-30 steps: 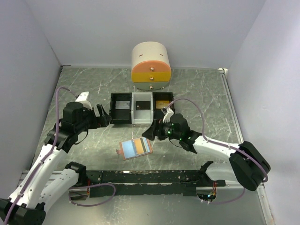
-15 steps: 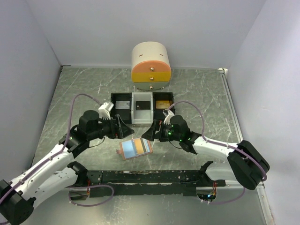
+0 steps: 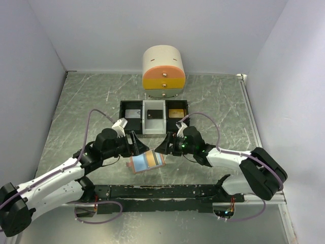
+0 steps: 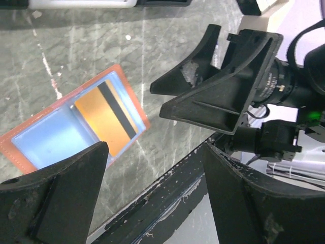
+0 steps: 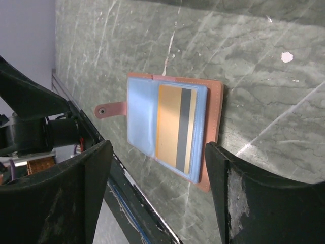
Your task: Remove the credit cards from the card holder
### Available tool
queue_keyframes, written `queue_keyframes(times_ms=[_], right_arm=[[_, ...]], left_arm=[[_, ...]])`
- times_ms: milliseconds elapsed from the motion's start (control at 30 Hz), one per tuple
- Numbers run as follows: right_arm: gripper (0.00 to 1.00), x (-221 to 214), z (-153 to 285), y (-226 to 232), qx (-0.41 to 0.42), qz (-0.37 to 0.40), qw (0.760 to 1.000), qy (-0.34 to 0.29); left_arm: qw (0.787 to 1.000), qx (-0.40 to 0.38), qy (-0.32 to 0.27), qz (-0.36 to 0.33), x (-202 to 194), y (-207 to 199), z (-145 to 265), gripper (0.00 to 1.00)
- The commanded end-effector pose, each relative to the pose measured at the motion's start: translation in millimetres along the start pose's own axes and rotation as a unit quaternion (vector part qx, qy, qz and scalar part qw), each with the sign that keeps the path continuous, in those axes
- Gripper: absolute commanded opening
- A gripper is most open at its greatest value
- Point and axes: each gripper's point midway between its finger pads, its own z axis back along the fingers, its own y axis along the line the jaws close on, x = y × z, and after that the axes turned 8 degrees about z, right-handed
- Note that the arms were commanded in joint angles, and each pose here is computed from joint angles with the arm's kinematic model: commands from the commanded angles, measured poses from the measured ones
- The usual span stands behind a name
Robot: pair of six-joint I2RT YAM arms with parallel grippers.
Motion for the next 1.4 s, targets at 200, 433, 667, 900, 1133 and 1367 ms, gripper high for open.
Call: queue_keyframes(times_ms=[200, 433, 667, 900, 1133, 1367], right_arm=[[0.59, -4, -12, 4, 0.002, 0.003, 1.0, 0.031], [0.41, -16, -25, 8, 0.012, -0.003, 0.998, 0.058], [0.33, -24, -28, -2, -0.012, -0.004, 0.998, 0.062], [0.28, -30, -24, -24, -0.062, 0.001, 0.996, 0.068], [0.24, -35, -23, -33, -0.076, -0.005, 0.995, 0.067], [0.2, -41, -25, -35, -0.071, -0.012, 0.995, 0.075]], left_arm=[[0.999, 0.024, -0.007, 0.047, -16, 27, -8, 0.78], [0.998, 0.039, -0.004, 0.048, -17, 30, -11, 0.74], [0.998, 0.038, 0.017, 0.042, -27, 29, -21, 0.71], [0.997, 0.069, 0.03, 0.033, -38, 33, -34, 0.66], [0.995, 0.081, 0.021, 0.054, -44, 40, -46, 0.63], [0.989, 0.109, 0.007, 0.1, -54, 63, -52, 0.61]])
